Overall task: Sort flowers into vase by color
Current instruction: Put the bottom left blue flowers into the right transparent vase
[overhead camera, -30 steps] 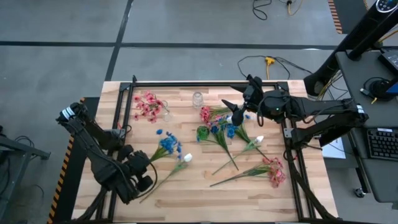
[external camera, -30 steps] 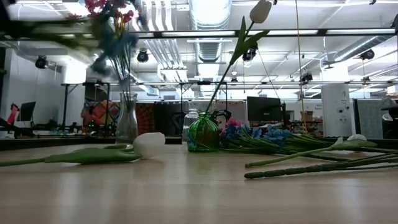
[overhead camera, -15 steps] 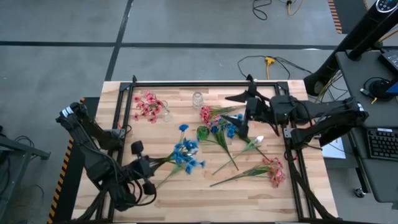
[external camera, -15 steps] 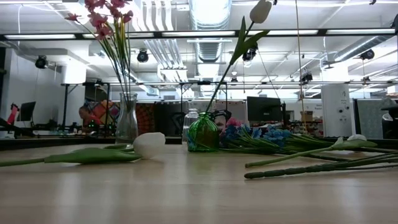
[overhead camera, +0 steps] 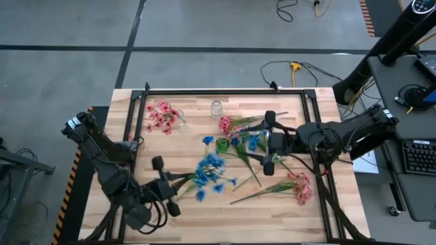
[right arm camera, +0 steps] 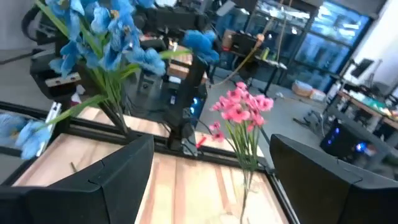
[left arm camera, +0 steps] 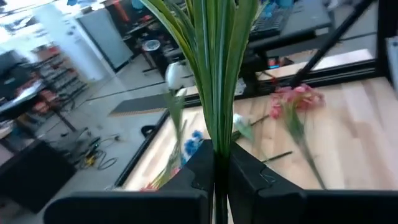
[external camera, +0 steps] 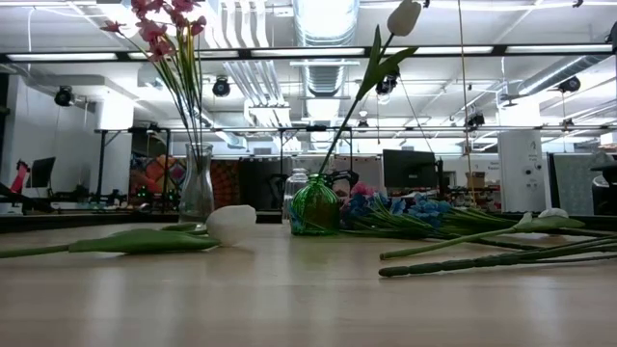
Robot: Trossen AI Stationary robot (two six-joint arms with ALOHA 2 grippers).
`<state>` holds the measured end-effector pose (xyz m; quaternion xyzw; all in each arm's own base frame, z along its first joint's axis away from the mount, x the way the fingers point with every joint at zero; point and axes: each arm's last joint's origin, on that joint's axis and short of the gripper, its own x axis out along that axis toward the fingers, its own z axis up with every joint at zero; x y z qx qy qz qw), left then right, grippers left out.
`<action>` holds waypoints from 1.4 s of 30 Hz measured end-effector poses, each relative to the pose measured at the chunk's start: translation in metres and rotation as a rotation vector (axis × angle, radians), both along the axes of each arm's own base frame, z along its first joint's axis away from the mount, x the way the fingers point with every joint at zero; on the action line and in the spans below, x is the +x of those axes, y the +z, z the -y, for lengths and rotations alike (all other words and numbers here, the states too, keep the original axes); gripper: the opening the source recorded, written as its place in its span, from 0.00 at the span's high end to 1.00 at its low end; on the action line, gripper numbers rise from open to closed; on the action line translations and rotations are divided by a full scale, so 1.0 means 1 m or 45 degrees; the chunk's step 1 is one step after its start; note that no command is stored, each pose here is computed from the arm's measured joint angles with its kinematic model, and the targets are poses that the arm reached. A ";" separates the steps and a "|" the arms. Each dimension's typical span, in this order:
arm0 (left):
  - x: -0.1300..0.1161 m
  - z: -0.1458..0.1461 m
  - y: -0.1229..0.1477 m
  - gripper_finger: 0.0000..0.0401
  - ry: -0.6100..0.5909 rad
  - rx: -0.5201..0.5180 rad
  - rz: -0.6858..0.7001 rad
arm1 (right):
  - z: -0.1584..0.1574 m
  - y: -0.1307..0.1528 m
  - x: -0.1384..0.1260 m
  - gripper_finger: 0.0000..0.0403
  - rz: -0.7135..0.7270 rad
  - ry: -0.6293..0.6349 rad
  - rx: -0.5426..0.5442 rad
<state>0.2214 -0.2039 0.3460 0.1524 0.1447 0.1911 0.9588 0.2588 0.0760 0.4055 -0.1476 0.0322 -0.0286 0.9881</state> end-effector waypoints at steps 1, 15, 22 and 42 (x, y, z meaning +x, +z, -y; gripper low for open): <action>0.005 -0.001 0.000 0.98 -0.039 -0.004 -0.011 | -0.002 0.000 0.000 0.22 -0.002 0.008 -0.004; 0.050 -0.026 -0.005 0.98 -0.326 0.071 0.296 | -0.027 0.003 -0.013 0.22 0.016 0.143 -0.060; 0.060 -0.047 -0.007 0.98 -0.261 0.044 0.429 | -0.041 -0.011 0.004 0.22 -0.018 0.172 -0.074; 0.073 -0.067 -0.002 0.98 -0.379 -0.009 0.533 | -0.051 -0.026 0.043 0.23 0.125 0.084 -0.121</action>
